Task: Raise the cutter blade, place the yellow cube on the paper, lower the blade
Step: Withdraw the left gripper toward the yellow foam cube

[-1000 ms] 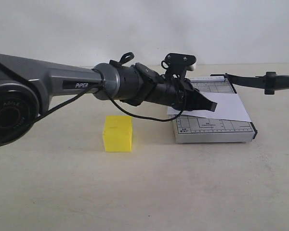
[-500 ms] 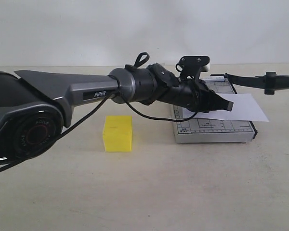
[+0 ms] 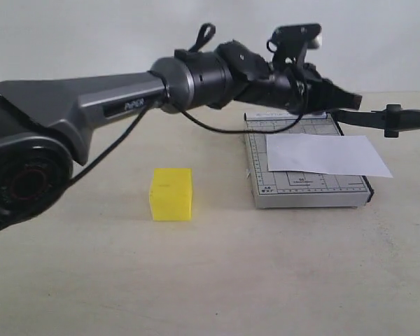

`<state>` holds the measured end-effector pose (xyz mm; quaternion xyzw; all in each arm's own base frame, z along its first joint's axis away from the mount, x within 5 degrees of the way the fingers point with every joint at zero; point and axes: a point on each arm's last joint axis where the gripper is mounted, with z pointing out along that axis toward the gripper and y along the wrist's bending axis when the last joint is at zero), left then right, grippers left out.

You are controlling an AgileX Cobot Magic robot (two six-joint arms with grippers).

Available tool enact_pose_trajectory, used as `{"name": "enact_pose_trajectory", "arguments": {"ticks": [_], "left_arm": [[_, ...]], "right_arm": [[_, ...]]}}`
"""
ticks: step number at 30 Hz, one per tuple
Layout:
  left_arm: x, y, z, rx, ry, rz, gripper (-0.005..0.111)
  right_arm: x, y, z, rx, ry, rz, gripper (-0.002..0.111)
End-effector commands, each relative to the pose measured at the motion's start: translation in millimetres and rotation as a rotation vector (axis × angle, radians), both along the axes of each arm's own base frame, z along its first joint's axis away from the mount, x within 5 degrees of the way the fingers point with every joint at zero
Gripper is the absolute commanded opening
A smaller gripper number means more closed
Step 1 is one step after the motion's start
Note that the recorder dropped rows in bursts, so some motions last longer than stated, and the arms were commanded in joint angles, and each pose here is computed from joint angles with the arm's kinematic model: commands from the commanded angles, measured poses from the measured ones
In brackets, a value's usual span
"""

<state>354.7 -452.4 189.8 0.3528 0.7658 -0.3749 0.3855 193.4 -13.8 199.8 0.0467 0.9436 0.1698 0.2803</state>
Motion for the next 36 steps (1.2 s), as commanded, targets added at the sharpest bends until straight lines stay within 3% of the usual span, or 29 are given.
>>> {"name": "enact_pose_trajectory", "arguments": {"ticks": [1,5,8,12,15,18,20,25,30,33,36], "left_arm": [[2,17,45,-0.01,-0.098,0.117,0.004],[-9,41,50,0.107,-0.097,0.175,0.004],[-20,71,44,0.16,-0.155,0.244,0.004],[-47,135,38,0.075,-0.165,0.298,0.004],[-73,188,22,0.139,-0.099,0.345,0.004],[-104,221,13,0.206,-0.092,0.329,0.004],[-116,232,12,0.203,-0.086,0.333,0.004],[-117,249,17,0.093,0.127,0.548,0.004],[-104,260,14,0.095,0.113,0.627,0.004],[-99,267,15,0.157,0.003,0.597,0.004],[-93,270,22,0.287,-0.328,0.496,0.004]], "right_arm": [[-1,-1,6,-0.013,-0.033,-0.005,0.0],[-5,-3,21,-0.063,-0.132,-0.038,0.0],[-11,-3,35,-0.098,-0.217,-0.058,0.0],[-19,-2,46,-0.134,-0.278,-0.052,0.0],[-21,-1,49,-0.141,-0.298,-0.052,0.0],[-21,-1,49,-0.141,-0.298,-0.052,0.0],[-21,-1,49,-0.14,-0.297,-0.051,0.0],[-22,1,48,-0.132,-0.286,-0.03,0.0],[-25,5,46,-0.101,-0.251,0.013,0.0],[-26,6,45,-0.113,-0.24,0.031,0.0],[-26,5,45,-0.124,-0.239,0.033,0.0]]}}
